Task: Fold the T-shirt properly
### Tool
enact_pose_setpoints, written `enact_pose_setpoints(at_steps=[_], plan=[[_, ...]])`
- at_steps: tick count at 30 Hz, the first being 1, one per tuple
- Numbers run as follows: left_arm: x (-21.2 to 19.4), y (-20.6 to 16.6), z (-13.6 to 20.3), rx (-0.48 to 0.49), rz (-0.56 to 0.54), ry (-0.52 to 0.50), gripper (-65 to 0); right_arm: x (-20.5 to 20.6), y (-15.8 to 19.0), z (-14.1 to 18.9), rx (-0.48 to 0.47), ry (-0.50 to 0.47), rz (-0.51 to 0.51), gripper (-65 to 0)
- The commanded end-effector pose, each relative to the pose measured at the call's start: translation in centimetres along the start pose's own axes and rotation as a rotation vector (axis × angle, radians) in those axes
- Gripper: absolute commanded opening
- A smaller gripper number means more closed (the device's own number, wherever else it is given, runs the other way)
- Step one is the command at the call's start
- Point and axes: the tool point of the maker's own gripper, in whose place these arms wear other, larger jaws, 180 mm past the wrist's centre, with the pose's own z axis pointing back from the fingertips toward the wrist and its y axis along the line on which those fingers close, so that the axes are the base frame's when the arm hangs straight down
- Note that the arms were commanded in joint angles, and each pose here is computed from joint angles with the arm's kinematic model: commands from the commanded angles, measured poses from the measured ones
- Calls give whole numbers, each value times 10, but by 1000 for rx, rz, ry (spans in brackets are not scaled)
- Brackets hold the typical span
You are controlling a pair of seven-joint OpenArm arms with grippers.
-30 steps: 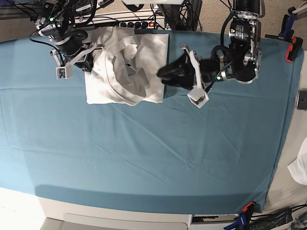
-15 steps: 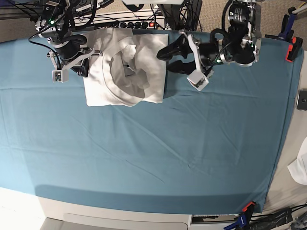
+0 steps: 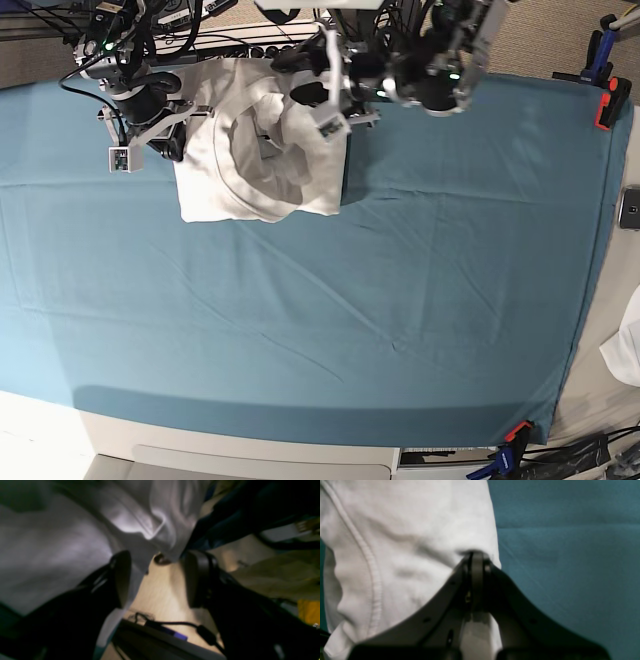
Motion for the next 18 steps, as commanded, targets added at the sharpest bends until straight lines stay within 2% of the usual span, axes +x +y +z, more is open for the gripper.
enact_pose_setpoints(at_steps=[1, 7, 10, 13, 18], plan=[[17, -5, -1, -7, -21, -54, -300, 14, 2, 3, 6, -55, 10, -650], [21, 9, -6, 91, -27, -45, -300, 14, 2, 3, 7, -55, 10, -650], [20, 11, -6, 102, -18, -42, -303, 14, 2, 3, 7, -55, 10, -650], [21, 10, -6, 94, -14, -46, -348, 14, 2, 3, 7, -55, 10, -650], [23, 4, -6, 62, 2, -61, -480, 14, 2, 3, 7, -55, 10, -650]])
